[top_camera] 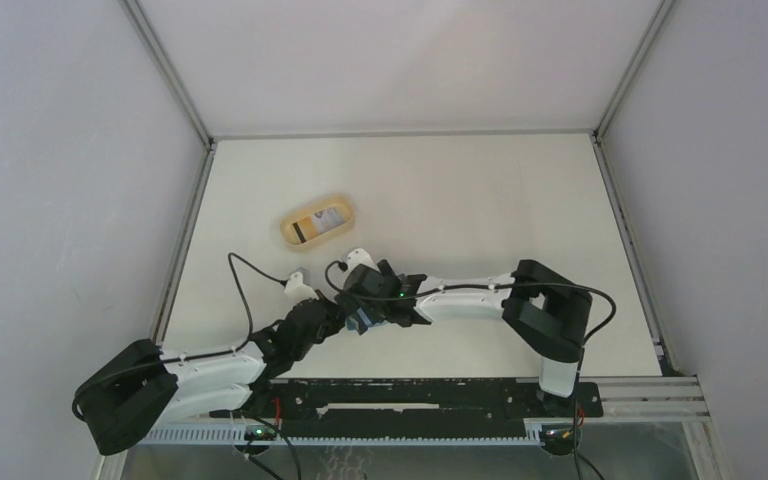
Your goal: Take the credit cards out of the card holder
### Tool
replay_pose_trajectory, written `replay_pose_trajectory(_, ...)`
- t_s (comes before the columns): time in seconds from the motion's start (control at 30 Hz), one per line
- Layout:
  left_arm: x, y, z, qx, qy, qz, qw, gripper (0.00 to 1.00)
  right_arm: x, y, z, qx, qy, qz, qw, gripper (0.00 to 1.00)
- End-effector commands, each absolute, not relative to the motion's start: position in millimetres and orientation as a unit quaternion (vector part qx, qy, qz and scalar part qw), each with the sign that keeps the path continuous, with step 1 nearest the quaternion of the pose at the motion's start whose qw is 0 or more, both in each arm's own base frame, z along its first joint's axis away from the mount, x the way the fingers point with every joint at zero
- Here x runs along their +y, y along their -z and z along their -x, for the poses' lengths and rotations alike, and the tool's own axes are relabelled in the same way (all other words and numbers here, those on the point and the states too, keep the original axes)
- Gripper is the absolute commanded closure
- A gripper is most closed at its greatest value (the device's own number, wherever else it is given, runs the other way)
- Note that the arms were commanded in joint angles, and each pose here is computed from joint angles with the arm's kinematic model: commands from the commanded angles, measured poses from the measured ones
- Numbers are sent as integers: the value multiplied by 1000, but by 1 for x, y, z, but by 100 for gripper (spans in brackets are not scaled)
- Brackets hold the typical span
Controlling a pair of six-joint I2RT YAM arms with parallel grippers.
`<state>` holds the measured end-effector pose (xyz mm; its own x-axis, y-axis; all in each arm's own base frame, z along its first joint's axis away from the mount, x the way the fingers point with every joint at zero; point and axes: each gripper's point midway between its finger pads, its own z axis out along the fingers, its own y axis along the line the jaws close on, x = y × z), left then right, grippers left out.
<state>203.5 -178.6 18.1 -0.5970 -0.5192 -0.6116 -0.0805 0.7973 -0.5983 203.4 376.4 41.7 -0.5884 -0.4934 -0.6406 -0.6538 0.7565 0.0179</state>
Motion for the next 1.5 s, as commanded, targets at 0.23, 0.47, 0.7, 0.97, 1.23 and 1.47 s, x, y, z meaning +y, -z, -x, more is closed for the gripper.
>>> replay_pose_trajectory(0.23,-181,-26,-211,849,260,173,427,100,370,-18,-203,878,-45,349,325,2)
replay_pose_trajectory(0.47,-179,-24,-211,849,255,178,427,100,340,-20,-211,868,35,365,335,1)
replay_pose_trajectory(0.7,-176,-23,-211,850,248,182,428,100,331,-42,-216,860,52,366,353,0)
replay_pose_trajectory(0.97,-175,-22,-211,849,246,183,429,100,308,-43,-219,861,71,362,351,0)
replay_pose_trajectory(1.23,-176,-23,-211,850,246,181,430,100,282,-46,-231,857,120,349,359,0)
replay_pose_trajectory(1.47,-175,-23,-210,850,246,181,430,100,258,-58,-253,864,139,307,373,0)
